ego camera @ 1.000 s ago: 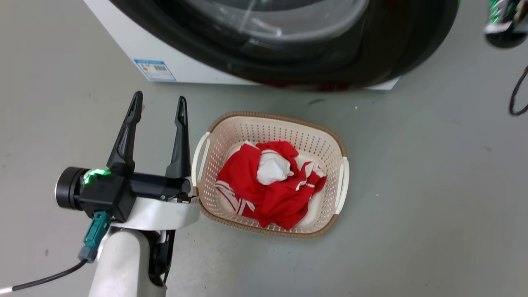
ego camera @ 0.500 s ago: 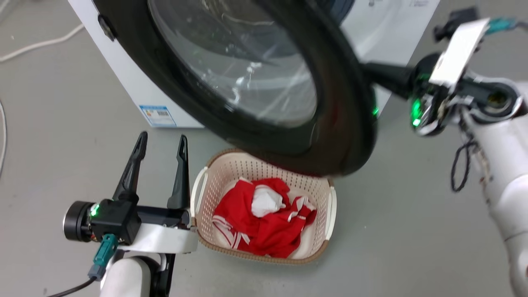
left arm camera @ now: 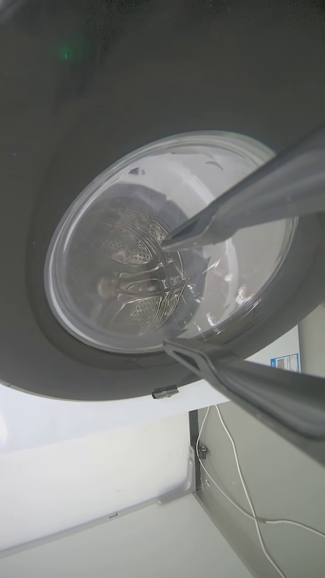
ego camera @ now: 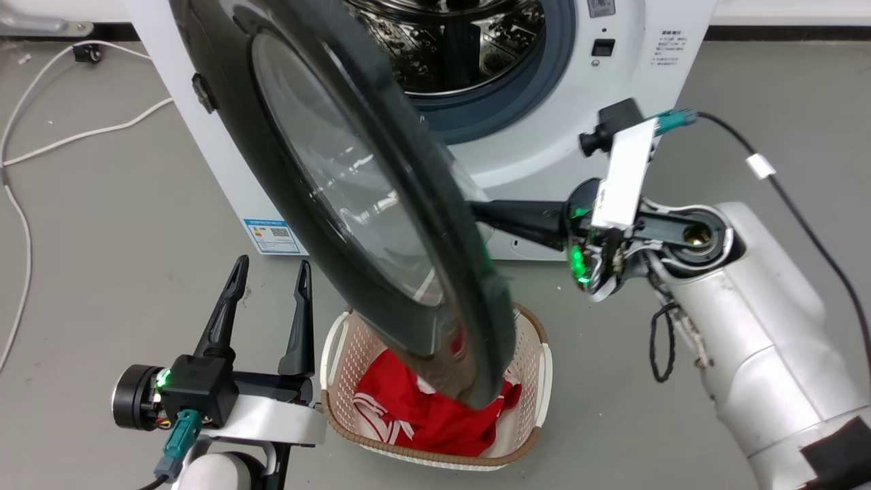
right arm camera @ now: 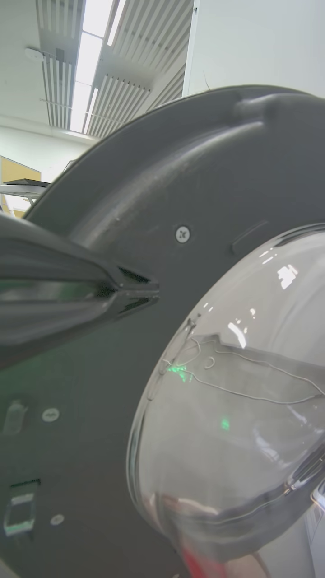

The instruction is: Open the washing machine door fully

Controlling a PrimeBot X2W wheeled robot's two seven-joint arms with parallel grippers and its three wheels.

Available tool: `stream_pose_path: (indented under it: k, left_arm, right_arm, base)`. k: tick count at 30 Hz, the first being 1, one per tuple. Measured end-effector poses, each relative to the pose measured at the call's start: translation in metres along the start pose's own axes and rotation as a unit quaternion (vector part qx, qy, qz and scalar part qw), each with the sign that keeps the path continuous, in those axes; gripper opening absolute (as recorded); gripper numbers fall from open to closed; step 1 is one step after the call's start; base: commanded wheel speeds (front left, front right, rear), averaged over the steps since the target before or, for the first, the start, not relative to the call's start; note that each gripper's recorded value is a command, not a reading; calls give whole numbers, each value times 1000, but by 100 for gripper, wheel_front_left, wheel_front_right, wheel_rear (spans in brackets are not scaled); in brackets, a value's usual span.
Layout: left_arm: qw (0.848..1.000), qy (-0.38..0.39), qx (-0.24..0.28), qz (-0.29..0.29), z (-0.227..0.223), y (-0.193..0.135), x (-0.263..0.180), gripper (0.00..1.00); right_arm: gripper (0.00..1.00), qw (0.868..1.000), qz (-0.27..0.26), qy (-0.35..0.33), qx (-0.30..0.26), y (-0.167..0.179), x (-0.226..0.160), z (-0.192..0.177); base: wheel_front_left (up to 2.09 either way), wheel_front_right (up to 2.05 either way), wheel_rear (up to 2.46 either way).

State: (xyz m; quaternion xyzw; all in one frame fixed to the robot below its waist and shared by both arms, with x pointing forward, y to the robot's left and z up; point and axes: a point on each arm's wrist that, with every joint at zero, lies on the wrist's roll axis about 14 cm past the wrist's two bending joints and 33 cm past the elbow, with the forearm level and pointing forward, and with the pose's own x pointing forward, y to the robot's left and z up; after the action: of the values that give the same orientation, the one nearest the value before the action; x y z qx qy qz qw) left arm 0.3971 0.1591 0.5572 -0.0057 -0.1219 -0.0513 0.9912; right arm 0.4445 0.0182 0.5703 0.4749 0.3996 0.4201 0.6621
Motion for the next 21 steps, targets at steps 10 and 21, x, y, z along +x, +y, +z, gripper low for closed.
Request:
stream_pose_path:
  k: [10,21]
  left_arm:
    - [1000,-5,-1,9,6,4,-6,100]
    - [1000,-3,-4,15,6,4,-12,100]
  right_arm:
    - [0,1000,25,16,-5,13,18,-25]
    - [0,969,53,-239,27,2,-39,30]
  base:
    - [0,0,0]
    - [0,0,0]
